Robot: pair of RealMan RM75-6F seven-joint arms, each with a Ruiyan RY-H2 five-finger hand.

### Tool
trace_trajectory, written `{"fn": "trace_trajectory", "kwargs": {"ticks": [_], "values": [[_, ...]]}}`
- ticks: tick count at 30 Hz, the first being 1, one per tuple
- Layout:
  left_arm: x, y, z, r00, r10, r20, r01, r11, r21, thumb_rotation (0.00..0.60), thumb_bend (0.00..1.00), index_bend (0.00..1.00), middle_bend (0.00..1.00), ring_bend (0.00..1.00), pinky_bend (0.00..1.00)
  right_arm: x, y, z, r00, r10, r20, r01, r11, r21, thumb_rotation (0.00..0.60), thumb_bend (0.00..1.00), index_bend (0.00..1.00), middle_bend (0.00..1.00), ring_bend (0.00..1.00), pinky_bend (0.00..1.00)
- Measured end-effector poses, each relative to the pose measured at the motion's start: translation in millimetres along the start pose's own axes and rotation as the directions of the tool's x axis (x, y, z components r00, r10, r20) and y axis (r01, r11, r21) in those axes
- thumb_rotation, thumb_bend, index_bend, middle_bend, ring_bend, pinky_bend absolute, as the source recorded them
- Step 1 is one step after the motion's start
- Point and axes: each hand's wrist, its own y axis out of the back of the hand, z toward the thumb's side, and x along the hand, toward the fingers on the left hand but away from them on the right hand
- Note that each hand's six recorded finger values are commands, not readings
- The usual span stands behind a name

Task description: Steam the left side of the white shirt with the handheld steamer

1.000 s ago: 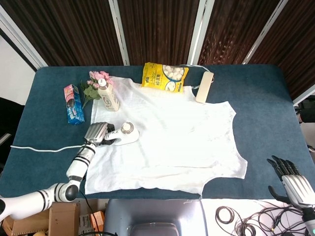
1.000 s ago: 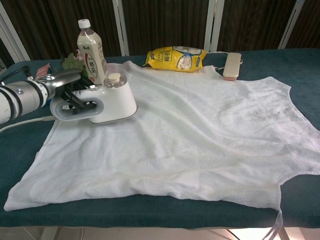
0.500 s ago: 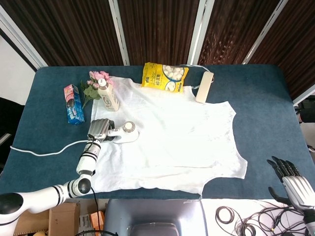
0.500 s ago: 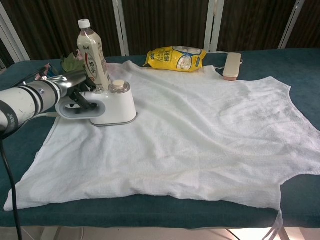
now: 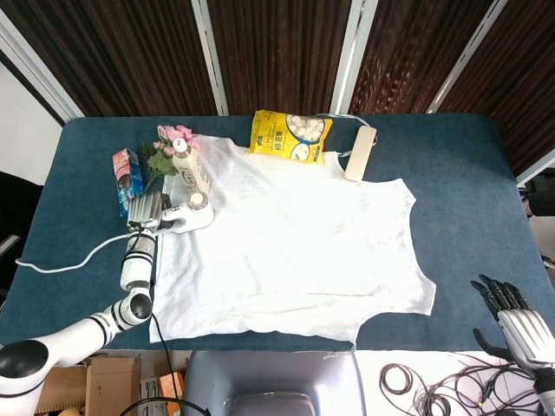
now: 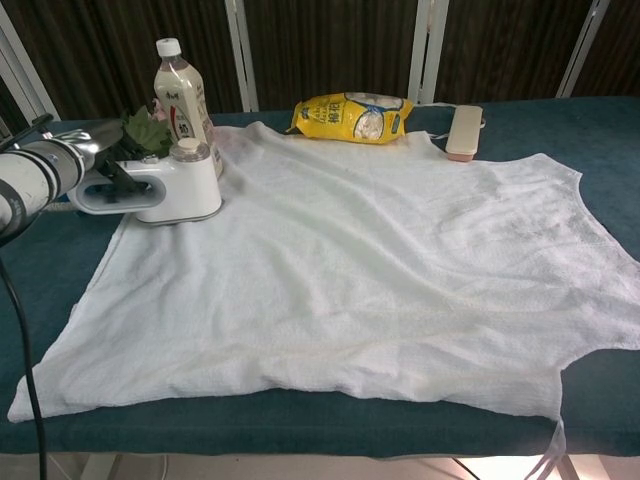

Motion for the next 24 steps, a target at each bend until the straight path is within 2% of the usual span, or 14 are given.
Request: {"fn": "trace_trajectory", "kwargs": {"ticks": [6, 12, 18, 22, 24], "values": [[-16, -12, 11, 0.996, -0.06, 0.062, 0.062, 0.998, -0.029, 0.6, 0.56, 0.67, 0.77, 0.79, 0.65, 1, 1, 0, 1.0, -0.004, 0.0, 0.004, 1.0, 0.0, 0.6, 0.36, 0.0, 0.0, 0.0, 0.0], [-45, -26, 28, 0.979, -0.142, 0.148, 0.152, 0.987, -0.053, 0.6, 0.56, 0.67, 0.77, 0.79, 0.65, 1, 0, 1, 1.0, -0.006, -0.001, 0.006, 1.0, 0.004, 0.6, 0.36, 0.0, 0.0, 0.0, 0.0], [-82, -38, 42, 0.945, -0.233, 0.23, 0.252, 0.966, -0.056, 0.6, 0.56, 0.67, 0.77, 0.79, 0.65, -1, -2, 1, 1.0, 0.0, 0.003, 0.0, 1.0, 0.01, 0.6, 0.36, 0.0, 0.0, 0.0, 0.0], [-110, -48, 51, 0.908, -0.309, 0.282, 0.338, 0.939, -0.059, 0.6, 0.56, 0.67, 0.77, 0.79, 0.65, -1, -3, 3, 1.0, 0.004, -0.001, -0.004, 1.0, 0.013, 0.6, 0.36, 0.0, 0.0, 0.0, 0.0], [-120, -51, 55, 0.895, -0.328, 0.301, 0.359, 0.932, -0.054, 0.6, 0.56, 0.67, 0.77, 0.79, 0.65, -1, -3, 3, 1.0, 0.005, -0.003, -0.005, 1.0, 0.013, 0.6, 0.36, 0.0, 0.0, 0.0, 0.0]]}}
